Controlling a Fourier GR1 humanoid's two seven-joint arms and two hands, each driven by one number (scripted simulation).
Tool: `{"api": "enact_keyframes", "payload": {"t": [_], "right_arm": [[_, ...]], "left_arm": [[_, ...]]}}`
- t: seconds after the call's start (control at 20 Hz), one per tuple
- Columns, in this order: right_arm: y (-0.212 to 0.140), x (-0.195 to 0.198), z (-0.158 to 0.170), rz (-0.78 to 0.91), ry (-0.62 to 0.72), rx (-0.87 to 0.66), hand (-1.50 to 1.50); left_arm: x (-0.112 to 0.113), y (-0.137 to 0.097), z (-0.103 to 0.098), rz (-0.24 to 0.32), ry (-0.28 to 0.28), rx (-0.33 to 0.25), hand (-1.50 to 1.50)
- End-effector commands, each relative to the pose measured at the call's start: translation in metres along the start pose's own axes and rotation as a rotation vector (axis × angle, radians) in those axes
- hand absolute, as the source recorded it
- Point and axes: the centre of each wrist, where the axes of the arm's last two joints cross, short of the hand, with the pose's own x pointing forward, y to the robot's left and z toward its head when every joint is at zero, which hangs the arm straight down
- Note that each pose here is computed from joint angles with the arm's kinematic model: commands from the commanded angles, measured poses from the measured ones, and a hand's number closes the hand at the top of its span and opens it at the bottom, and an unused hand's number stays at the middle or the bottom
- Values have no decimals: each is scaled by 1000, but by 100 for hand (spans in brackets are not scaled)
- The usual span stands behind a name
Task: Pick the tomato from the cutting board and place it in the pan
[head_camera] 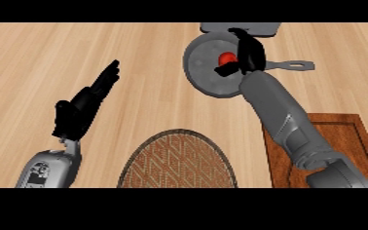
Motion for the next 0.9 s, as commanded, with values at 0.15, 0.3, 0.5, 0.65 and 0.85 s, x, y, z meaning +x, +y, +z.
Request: {"api": "enact_keyframes", "payload": {"t": [0.15,0.3,0.5,0.65,0.85], "right_arm": [[-14,0,-6,-330,-48,-130,-150],[-22,-11,-9,-473,-47,-129,-150],[-28,-45,-8,-615,-52,-69,-150],[-38,-88,-2,-654,-99,-22,-150],[-49,-102,-4,-710,-179,5,-150]], "left_arm": [[15,13,-6,-16,-24,-2,0],[5,11,-5,-11,9,20,0],[0,3,3,-6,4,1,0],[-1,5,2,0,24,-3,0],[-11,7,17,1,41,23,0]]}}
